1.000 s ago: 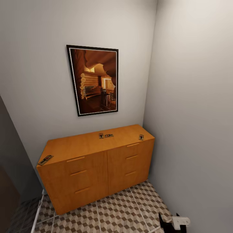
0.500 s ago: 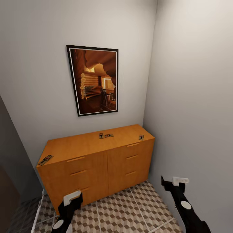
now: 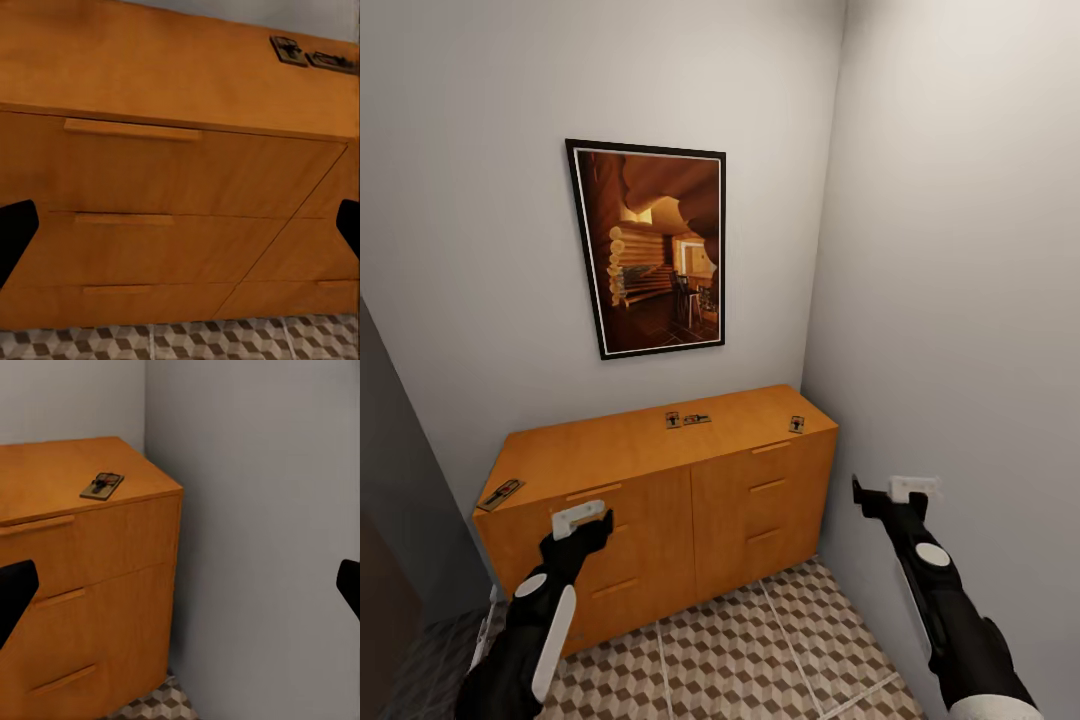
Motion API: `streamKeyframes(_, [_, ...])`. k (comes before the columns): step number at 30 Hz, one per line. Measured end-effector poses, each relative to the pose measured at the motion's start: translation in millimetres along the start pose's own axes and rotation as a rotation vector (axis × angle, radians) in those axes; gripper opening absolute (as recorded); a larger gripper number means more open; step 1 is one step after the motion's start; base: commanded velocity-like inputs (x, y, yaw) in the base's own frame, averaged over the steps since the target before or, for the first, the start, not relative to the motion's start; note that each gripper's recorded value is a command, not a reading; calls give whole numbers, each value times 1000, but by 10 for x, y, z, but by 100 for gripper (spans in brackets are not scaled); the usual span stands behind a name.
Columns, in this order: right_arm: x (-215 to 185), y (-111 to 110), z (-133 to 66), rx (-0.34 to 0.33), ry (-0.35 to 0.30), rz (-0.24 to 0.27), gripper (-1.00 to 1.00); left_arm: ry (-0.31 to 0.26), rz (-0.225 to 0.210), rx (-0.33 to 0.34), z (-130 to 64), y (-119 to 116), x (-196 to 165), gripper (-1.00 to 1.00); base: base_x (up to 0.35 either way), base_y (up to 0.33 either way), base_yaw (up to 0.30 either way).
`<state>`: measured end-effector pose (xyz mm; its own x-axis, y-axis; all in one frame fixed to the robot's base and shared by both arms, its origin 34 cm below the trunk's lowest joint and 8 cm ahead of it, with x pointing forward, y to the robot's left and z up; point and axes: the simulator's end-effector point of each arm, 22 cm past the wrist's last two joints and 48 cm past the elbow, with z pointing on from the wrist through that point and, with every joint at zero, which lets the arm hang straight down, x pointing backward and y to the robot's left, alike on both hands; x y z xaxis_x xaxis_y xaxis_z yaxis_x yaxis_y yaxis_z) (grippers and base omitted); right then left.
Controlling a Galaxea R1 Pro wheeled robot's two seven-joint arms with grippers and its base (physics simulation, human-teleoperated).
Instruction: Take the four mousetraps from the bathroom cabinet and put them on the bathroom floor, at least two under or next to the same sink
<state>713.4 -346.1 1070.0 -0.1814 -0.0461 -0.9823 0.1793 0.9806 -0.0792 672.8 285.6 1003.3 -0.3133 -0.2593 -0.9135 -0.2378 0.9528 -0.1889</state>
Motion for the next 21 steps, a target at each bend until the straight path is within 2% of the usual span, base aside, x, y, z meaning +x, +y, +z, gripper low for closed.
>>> streamKeyframes(5, [-148, 44, 12, -10, 44, 13, 100, -50, -8, 14, -66, -63, -383, 100, 0, 0, 0])
streamKeyframes(12, [-222, 147, 34, -30, 64, 7, 100, -66, -15, 29, -65, -158, -614, 100, 0, 0, 0])
streamKeyframes(14, [-239, 266, 29, -52, 64, -10, 100, -63, -16, 35, -47, -206, -649, 100, 0, 0, 0])
streamKeyframes(15, [-255, 425, 17, -82, 62, -33, 100, -61, -14, 47, -29, -286, -686, 100, 0, 0, 0])
streamKeyframes(17, [-273, 600, -4, -114, 60, -60, 100, -60, -6, 64, -16, -399, -741, 100, 0, 0, 0])
streamKeyframes(21, [-432, 839, -1, -156, 44, -93, 100, -59, 26, 116, -3, -737, -925, 100, 0, 0, 0])
